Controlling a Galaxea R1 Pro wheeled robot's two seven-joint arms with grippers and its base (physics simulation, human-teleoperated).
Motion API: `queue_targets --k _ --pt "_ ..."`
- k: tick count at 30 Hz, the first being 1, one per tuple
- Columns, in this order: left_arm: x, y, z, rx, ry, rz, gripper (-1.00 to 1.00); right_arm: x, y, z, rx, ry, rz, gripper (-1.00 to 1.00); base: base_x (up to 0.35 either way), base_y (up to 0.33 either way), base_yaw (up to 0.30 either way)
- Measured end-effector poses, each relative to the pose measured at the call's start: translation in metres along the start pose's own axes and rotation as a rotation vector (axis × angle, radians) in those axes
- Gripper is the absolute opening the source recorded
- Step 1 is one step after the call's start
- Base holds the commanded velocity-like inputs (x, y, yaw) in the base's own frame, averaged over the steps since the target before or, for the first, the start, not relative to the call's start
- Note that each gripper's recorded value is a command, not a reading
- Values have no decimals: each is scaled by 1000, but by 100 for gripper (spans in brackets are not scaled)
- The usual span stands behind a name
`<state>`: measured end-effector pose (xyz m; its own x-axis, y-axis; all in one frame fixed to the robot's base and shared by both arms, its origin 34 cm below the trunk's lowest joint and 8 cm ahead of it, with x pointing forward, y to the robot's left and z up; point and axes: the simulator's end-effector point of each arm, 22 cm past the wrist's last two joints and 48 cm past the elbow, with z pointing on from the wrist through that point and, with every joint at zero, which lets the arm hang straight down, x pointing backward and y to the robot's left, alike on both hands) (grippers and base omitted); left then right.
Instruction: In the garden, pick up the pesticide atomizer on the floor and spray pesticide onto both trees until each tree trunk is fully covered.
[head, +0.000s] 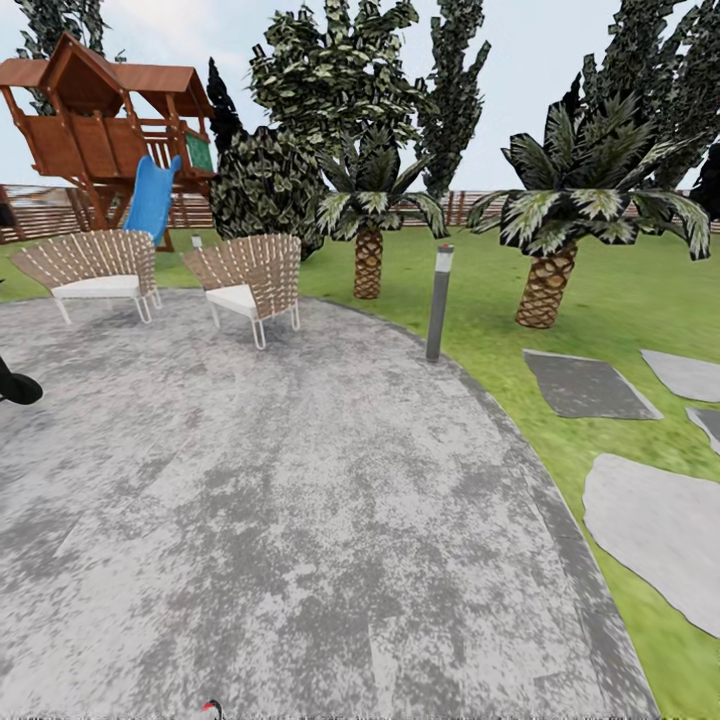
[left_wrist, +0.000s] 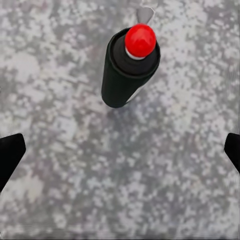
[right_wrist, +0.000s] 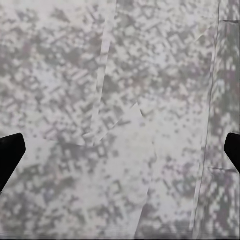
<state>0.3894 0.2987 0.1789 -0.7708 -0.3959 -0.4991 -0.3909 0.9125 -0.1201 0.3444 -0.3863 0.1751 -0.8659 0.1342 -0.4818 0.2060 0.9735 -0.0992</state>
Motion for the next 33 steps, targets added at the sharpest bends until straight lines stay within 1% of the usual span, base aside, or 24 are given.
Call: queue_targets --k 33 --pt "57 23 12 -53 123 14 100 58 -6 10 17 131 -25 100 0 0 0"
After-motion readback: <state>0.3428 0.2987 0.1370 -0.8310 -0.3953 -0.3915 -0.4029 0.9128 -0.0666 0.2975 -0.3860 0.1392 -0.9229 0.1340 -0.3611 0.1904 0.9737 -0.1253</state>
